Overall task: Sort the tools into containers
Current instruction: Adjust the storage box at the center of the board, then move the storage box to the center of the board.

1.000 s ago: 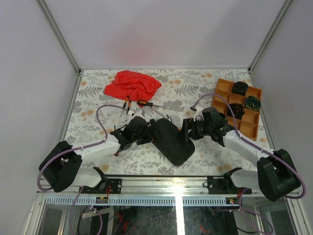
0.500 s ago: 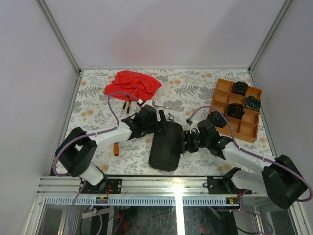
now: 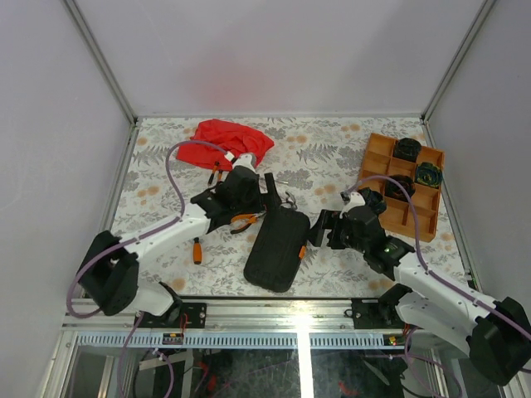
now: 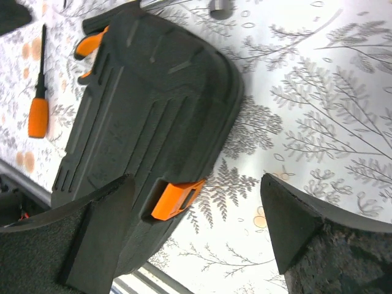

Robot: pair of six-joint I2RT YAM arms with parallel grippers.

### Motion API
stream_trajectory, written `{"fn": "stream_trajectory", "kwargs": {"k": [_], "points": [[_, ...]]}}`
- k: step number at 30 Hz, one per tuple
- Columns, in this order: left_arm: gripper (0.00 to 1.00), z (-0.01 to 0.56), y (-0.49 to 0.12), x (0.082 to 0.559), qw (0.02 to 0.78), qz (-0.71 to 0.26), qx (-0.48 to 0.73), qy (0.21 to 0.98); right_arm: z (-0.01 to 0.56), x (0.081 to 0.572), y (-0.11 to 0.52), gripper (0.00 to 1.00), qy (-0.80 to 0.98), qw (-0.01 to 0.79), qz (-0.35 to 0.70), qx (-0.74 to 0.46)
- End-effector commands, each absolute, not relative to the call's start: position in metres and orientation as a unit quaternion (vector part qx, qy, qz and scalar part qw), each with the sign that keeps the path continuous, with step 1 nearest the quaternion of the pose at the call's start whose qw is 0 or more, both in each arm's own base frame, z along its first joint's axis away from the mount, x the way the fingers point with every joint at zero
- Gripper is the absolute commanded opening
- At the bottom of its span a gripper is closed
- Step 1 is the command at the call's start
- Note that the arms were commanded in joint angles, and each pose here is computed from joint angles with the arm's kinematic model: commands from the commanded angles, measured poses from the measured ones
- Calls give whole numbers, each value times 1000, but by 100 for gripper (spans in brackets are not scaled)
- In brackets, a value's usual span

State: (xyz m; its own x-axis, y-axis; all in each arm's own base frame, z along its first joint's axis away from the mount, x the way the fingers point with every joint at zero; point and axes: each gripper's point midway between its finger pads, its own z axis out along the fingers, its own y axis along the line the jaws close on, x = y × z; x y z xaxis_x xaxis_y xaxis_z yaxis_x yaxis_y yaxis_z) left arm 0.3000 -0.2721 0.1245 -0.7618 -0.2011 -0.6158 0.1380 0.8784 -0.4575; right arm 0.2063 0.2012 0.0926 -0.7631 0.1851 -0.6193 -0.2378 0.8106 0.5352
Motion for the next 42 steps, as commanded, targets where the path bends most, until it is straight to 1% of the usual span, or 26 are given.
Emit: {"fn": "stream_trajectory", "kwargs": {"k": [1,5,9,14,21,33,39,42], "points": [[100,155,-248,302,394,-221,-17,892,85,213,179,90,888,369,269,54],[100,155,-248,288,390,-244,-3,888,86,212,178,92,876,380,288,77],[100,140,-249,273,368,-249,9,896,86,210,179,92,870,382,301,83],[100,122,-253,257,347,-241,13,906,81,206,180,93,874,373,302,80],[100,115,-265,235,340,-266,15,902,72,198,181,95,879,357,307,75],[99,114,-268,231,341,-277,29,898,78,200,190,100,863,366,340,73],[95,106,-268,230,339,-272,44,899,89,200,200,100,849,372,370,57],[93,104,-271,228,339,-285,46,895,96,199,207,100,839,374,393,48]]}}
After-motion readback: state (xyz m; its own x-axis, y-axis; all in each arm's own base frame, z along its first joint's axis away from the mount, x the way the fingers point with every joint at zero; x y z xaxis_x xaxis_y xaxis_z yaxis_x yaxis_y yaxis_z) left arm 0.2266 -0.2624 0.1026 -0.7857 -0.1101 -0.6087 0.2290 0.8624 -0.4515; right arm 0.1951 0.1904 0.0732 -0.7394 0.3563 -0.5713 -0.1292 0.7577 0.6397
